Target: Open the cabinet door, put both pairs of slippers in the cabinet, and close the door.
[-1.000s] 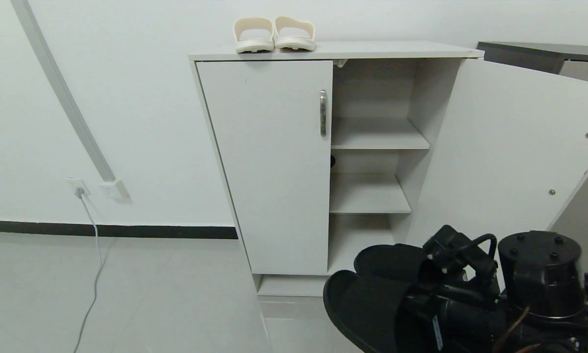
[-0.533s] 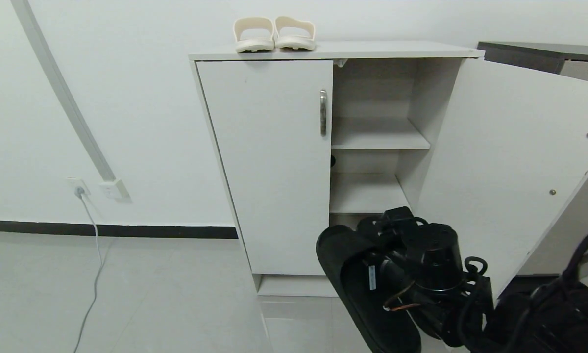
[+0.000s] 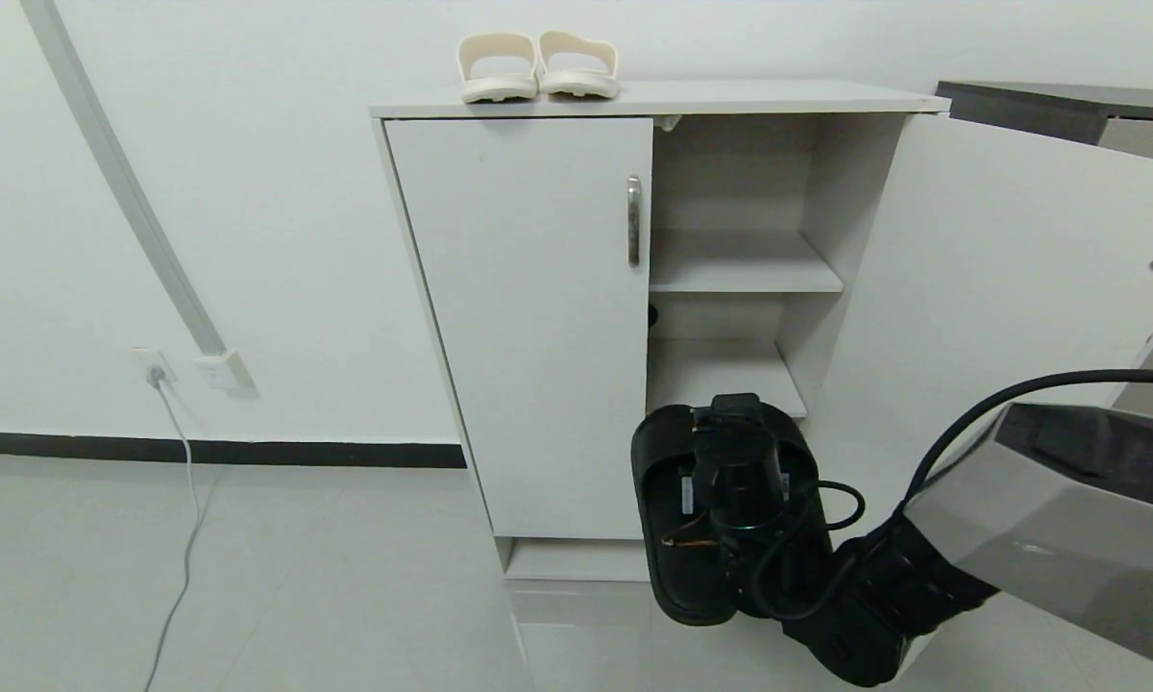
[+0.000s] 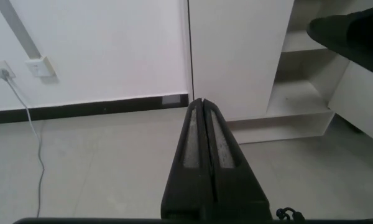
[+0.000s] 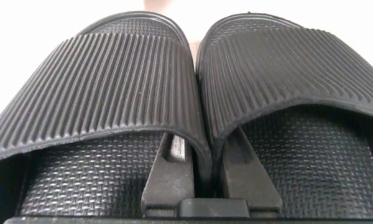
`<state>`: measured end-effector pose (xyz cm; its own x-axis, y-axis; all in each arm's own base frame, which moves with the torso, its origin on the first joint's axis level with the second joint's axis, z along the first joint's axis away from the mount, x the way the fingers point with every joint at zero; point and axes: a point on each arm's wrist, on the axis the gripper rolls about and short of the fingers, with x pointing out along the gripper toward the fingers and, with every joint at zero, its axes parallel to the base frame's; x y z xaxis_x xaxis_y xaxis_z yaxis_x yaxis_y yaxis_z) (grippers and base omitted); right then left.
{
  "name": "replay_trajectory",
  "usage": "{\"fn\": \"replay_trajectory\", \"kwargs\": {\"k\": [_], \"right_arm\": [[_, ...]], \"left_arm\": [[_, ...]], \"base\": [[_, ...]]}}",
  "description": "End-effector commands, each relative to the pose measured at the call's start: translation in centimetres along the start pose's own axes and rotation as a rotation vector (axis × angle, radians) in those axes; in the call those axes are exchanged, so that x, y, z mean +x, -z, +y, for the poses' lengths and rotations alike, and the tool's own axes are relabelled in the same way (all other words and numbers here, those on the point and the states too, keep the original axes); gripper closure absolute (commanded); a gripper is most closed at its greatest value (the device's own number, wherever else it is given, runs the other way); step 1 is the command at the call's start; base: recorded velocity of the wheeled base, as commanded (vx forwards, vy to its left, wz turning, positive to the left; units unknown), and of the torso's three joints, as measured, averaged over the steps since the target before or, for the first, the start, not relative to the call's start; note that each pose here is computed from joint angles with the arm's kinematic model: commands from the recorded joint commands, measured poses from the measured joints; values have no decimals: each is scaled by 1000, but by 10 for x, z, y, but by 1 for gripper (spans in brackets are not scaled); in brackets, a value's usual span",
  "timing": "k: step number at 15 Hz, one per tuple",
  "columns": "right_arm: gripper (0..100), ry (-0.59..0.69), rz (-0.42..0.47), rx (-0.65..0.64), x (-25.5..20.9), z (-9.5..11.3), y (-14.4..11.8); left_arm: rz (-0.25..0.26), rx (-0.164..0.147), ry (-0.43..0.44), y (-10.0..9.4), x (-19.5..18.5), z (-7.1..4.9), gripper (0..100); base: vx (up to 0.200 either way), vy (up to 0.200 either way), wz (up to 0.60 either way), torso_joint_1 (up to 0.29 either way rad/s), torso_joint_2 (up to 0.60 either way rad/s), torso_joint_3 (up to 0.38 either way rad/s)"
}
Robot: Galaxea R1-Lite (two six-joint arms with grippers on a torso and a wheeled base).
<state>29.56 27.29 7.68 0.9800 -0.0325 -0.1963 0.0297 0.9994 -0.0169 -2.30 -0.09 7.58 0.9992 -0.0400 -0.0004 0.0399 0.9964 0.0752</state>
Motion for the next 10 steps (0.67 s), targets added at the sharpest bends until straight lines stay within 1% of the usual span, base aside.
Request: {"fn": "replay_trajectory", "kwargs": {"k": [1,6,8,10], "right_arm": [[100,15,16,-18,10,6,15],[100,15,17,-13,10,6,15],[100,19,24,-14,19,7,22],[100,-4,24,-12,26,13,33]], "left_arm": [[3,-2,0,0,0,0,100],[3,-3,0,0,0,0,100],[3,-13,0,0,0,0,100],[3,-11,0,0,0,0,100]], "base": [[0,0,0,0,0,0],[0,-200,0,2,0,4],[0,0,0,0,0,0],[0,0,0,0,0,0]]}}
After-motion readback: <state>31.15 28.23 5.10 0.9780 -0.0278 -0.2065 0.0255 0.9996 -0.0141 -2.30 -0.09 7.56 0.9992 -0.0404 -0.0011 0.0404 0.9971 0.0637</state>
